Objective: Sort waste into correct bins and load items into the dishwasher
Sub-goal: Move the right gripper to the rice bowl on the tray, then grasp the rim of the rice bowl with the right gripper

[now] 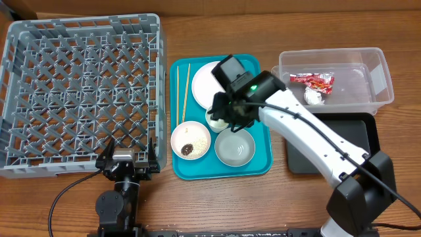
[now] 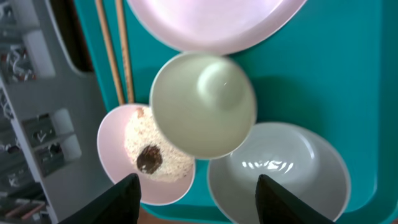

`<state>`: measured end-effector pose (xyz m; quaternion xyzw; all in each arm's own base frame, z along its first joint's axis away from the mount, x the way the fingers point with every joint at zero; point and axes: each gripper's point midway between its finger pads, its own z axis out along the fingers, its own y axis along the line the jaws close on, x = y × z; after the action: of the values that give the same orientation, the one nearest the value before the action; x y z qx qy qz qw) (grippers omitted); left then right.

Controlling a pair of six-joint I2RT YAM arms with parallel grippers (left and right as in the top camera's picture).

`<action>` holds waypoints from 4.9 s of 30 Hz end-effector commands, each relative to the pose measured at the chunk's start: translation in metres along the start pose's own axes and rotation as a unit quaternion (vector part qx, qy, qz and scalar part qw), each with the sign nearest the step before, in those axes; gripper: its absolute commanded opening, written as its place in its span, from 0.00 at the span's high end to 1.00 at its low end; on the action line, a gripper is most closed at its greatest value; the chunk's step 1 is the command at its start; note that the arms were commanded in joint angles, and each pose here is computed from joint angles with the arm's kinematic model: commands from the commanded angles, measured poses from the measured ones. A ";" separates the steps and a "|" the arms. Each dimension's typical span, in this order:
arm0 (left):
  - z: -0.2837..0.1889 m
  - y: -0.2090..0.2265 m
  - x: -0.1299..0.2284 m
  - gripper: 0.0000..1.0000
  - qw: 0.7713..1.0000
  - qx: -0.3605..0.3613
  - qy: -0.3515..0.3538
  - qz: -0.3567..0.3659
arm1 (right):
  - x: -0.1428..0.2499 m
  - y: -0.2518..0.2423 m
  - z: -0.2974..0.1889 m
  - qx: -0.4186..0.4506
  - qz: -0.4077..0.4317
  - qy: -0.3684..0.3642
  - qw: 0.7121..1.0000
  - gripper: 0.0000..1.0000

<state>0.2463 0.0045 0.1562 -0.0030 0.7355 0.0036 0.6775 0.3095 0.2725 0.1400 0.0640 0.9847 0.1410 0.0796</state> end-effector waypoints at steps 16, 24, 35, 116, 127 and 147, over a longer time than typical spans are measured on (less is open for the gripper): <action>0.000 0.000 0.001 0.00 1.000 0.000 -0.002 0.010 | 0.085 0.011 0.060 0.029 0.123 0.019 0.992 0.48; 0.000 0.000 0.001 0.00 1.000 0.000 -0.002 0.010 | 0.088 0.013 0.074 0.026 0.134 0.026 0.990 0.52; 0.000 0.000 0.001 0.00 1.000 0.000 -0.002 0.010 | 0.089 0.024 0.075 0.005 0.099 0.024 0.995 0.61; 0.000 0.000 0.001 0.00 1.000 0.000 -0.002 0.010 | 0.065 0.084 0.140 0.057 -0.083 0.041 0.994 0.62; 0.000 0.000 0.001 0.00 1.000 0.000 -0.002 0.010 | 0.060 0.081 0.124 0.063 -0.112 0.031 0.991 0.73; 0.000 0.000 0.001 0.00 1.000 0.000 -0.002 0.010 | 0.043 0.085 0.111 0.067 -0.247 -0.006 0.967 0.74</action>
<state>0.2463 0.0045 0.1561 -0.0030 0.7357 0.0036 0.6773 0.2802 0.3817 0.0165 -0.1426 0.9871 0.0322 0.0658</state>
